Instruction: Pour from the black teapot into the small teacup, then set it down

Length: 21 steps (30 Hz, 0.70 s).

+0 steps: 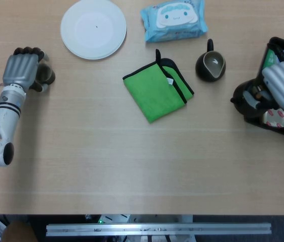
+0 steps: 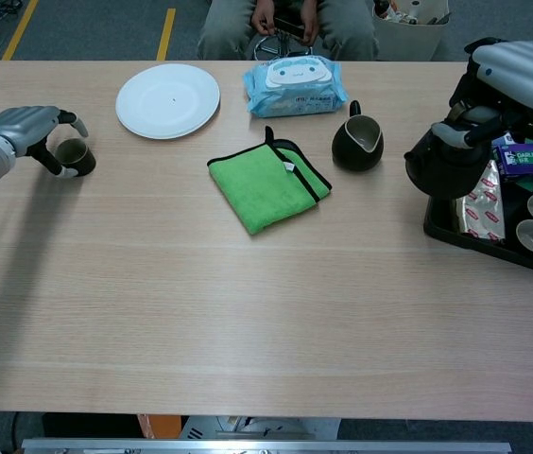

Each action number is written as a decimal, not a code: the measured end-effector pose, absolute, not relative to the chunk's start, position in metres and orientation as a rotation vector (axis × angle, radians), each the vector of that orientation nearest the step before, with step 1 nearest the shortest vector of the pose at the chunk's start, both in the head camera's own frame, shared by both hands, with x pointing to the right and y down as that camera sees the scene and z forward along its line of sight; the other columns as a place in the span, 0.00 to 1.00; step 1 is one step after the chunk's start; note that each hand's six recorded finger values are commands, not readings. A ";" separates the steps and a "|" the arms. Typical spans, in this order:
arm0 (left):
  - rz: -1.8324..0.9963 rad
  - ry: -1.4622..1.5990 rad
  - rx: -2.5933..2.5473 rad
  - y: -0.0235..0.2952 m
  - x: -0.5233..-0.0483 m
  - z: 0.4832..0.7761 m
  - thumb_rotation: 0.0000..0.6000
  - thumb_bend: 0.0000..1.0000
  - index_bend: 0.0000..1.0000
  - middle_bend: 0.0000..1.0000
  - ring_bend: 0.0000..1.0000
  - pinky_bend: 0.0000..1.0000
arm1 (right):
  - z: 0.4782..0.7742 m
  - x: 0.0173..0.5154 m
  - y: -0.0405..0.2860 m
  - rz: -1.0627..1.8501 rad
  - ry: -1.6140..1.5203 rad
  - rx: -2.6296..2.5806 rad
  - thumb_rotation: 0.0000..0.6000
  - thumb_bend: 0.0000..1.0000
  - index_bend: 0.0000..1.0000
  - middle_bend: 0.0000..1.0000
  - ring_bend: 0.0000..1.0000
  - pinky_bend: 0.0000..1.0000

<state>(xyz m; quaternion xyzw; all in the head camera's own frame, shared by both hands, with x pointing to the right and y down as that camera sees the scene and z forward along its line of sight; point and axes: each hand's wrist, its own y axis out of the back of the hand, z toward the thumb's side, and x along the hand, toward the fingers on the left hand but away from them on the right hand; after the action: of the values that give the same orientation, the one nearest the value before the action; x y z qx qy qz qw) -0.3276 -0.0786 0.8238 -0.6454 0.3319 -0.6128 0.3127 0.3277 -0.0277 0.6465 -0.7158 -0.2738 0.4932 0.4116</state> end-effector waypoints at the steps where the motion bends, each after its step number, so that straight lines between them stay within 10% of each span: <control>1: -1.616 0.876 -1.701 -0.079 -0.328 0.824 1.00 0.21 0.29 0.20 0.13 0.13 | 0.647 0.328 -0.028 1.241 -0.689 -1.801 0.77 0.37 1.00 0.97 0.88 0.03; 21: -1.599 0.877 -1.677 -0.080 -0.328 0.825 1.00 0.21 0.41 0.24 0.15 0.13 | 0.647 0.328 -0.027 1.245 -0.693 -1.805 0.77 0.36 1.00 0.97 0.88 0.03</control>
<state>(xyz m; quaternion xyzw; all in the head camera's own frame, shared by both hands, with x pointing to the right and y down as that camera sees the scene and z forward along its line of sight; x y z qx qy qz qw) -0.3281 -0.0799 0.8250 -0.6399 0.3345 -0.6103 0.3260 0.3282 -0.0274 0.6472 -0.7165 -0.2750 0.4941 0.4085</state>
